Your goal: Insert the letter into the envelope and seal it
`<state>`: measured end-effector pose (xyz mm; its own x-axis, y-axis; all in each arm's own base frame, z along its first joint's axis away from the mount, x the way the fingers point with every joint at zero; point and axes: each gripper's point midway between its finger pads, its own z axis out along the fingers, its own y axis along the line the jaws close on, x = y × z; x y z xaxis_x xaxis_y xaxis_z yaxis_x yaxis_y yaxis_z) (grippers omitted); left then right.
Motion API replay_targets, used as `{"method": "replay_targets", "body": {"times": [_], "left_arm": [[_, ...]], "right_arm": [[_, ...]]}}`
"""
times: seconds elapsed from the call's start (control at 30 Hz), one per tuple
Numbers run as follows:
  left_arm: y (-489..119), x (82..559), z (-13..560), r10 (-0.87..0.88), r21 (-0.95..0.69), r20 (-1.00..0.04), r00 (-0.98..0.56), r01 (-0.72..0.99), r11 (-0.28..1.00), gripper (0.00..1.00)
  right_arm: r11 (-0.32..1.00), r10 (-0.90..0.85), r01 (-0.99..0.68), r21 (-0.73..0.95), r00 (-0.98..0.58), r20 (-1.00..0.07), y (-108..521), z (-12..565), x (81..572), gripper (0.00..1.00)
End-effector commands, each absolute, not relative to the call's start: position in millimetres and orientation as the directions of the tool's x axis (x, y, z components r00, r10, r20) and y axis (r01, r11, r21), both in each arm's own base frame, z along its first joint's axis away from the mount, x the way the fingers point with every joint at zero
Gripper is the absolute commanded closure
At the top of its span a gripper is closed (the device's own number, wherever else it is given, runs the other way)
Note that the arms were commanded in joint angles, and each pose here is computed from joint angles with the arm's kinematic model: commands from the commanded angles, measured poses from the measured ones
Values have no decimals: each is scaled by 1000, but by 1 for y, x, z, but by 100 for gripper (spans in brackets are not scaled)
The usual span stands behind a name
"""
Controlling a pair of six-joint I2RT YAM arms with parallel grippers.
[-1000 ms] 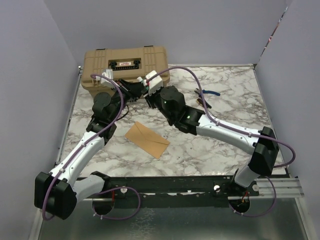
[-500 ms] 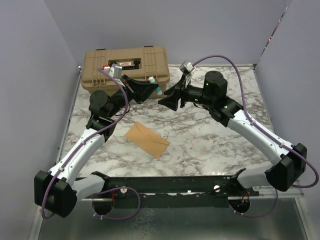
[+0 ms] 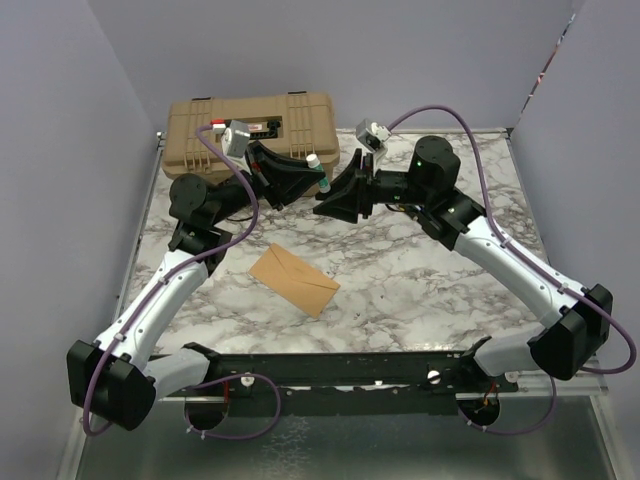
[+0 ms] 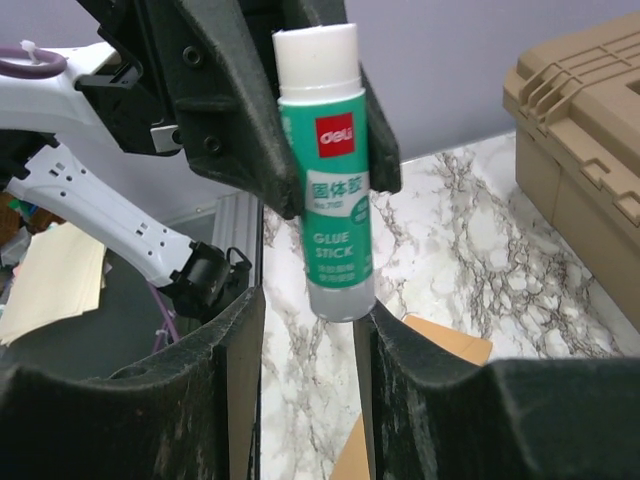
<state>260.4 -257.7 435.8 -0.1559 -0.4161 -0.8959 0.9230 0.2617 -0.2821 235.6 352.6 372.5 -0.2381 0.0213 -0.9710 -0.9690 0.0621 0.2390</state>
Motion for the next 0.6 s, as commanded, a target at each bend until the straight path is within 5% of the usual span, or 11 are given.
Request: {"method": "replay_targets", "body": {"times": [0.0,0.37,0.57], "left_arm": [[-259,246,448,-402,-220,-908,-121,952,212,100],[-259,242,449,-408,-246,-901,-150,950,194,100],[-258,243,452,-424,-277,-888,-176,942,191,100]], "right_arm": [[79,101,-975,206,-198,-975,349,402,239,57],[62,135,-973,220,-210,-968,353,411,243,54],[31,138,-971,235,-229,-964,356,413,241,91]]}}
